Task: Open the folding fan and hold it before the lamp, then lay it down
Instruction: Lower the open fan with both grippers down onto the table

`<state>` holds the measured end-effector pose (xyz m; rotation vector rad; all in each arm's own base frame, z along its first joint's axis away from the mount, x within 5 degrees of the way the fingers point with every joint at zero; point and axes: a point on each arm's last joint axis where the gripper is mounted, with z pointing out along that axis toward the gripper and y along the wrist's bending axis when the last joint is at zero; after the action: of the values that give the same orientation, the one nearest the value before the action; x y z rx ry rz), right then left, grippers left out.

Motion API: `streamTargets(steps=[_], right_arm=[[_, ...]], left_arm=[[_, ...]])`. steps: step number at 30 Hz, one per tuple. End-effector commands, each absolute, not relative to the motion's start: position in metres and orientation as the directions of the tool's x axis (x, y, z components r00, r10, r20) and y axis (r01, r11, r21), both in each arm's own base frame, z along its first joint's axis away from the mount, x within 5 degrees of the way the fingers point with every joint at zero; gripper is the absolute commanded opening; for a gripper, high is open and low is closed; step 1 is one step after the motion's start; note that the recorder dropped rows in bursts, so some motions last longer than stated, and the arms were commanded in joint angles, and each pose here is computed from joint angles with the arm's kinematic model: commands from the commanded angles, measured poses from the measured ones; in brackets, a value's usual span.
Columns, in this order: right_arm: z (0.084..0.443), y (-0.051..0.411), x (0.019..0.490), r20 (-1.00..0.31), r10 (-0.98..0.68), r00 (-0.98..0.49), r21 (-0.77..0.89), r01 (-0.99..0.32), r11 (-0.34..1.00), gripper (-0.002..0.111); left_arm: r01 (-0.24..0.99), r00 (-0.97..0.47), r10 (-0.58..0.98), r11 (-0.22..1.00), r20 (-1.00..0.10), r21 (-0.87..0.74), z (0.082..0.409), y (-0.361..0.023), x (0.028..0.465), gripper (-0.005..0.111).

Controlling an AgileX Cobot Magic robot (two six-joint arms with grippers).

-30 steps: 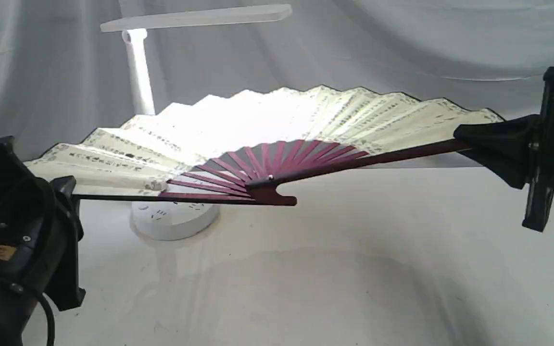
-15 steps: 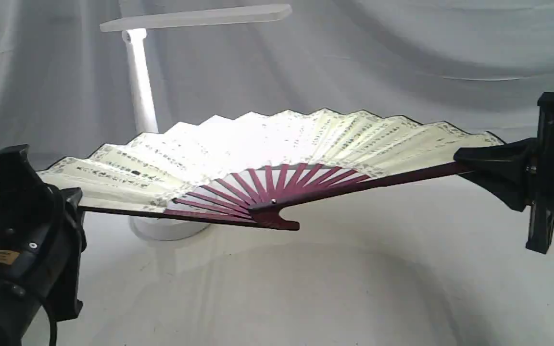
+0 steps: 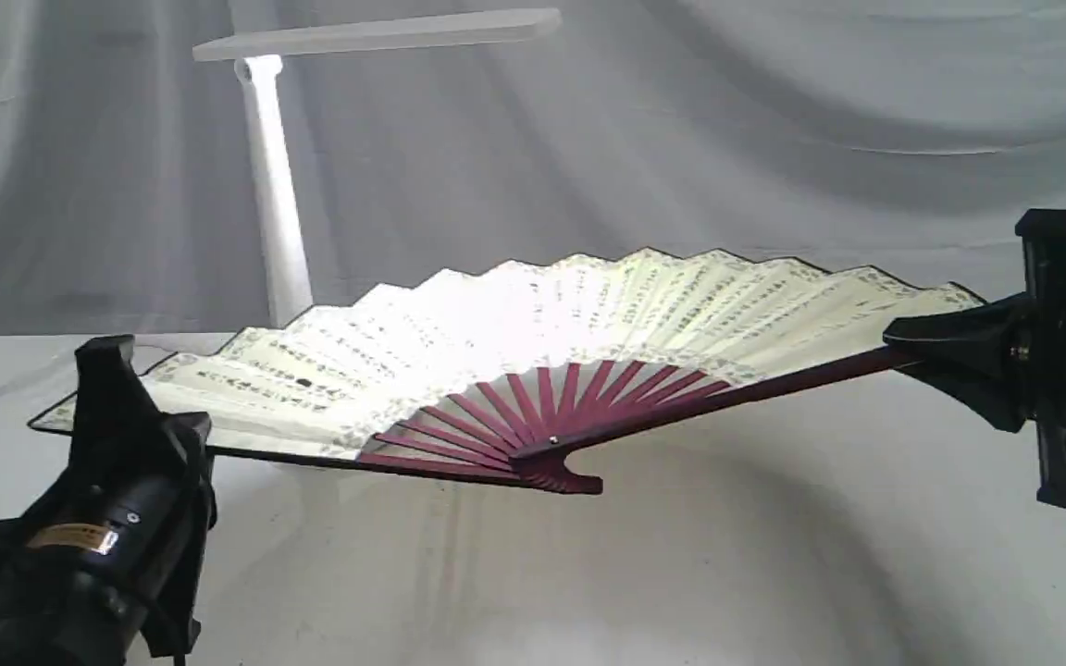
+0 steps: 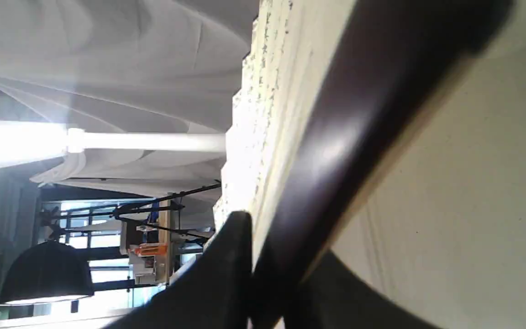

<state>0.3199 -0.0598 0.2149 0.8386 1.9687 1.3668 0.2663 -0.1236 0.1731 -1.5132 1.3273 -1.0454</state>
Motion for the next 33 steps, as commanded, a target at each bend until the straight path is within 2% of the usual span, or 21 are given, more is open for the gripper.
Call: streamTargets(steps=[1, 6, 13, 19, 33], right_arm=[[0.205, -0.067, 0.317, -0.206, 0.759, -0.618, 0.895, 0.195, 0.402, 0.0], [0.193, -0.069, 0.319, -0.174, 0.764, -0.621, 0.892, 0.23, 0.389, 0.0], [0.158, -0.073, 0.324, -0.09, 0.759, -0.645, 0.891, 0.288, 0.351, 0.0], [0.143, -0.096, 0.318, -0.078, 0.78, -0.621, 0.89, 0.309, 0.335, 0.0], [0.115, -0.138, 0.299, -0.038, 0.823, -0.567, 0.887, 0.361, 0.289, 0.0]], left_arm=[[-0.25, 0.092, -0.991, -0.113, 0.092, -0.962, 0.171, -0.124, 0.269, 0.0], [-0.233, 0.052, -0.987, -0.163, 0.155, -0.959, 0.155, -0.132, 0.275, 0.0], [-0.256, 0.008, -0.992, -0.12, 0.122, -0.959, 0.136, -0.138, 0.277, 0.0], [-0.268, -0.027, -0.995, -0.082, 0.093, -0.96, 0.127, -0.142, 0.279, 0.0], [-0.23, -0.112, -0.986, -0.098, 0.126, -0.968, 0.108, -0.194, 0.313, 0.0]])
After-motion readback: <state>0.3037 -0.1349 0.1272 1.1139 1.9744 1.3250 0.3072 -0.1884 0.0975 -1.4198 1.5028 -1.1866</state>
